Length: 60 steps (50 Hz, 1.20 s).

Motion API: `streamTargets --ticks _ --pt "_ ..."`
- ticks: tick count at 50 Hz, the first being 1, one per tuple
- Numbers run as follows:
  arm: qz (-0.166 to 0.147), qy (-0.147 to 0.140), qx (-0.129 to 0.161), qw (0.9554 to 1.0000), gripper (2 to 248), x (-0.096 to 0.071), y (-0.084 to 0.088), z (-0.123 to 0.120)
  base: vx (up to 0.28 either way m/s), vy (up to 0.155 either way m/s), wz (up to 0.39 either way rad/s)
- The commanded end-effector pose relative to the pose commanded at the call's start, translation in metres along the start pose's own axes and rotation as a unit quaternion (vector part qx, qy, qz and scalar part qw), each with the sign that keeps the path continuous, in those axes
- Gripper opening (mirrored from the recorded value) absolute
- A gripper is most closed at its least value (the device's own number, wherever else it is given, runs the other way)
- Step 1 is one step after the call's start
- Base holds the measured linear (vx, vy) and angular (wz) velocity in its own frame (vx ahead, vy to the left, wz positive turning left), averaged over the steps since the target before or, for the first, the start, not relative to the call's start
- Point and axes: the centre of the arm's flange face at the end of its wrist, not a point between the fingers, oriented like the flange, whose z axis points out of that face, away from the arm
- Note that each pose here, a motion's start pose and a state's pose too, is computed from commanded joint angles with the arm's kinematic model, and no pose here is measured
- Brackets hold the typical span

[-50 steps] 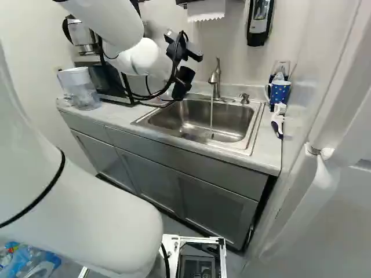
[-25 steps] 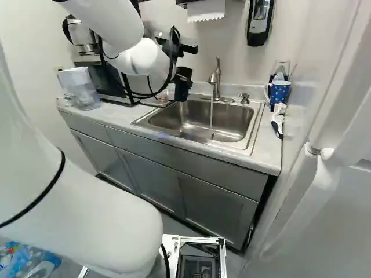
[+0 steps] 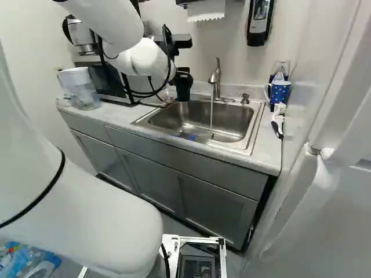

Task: Rinse the cup and place it in the tray

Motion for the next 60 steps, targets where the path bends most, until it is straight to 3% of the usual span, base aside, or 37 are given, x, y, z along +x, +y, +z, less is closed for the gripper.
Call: streamTargets --ticks 19,47,60 --pt "-0.002 0.004 0.005 1.0 121 0.006 -0.005 0.002 0.0 0.0 0.0" --pt "-0.019 0.03 0.046 0.9983 121 0.038 -0.047 0.001 0.0 0.0 0.0" --pt "-0.027 0.029 0.065 0.9971 121 0.042 -0.067 0.009 0.0 0.0 0.0"
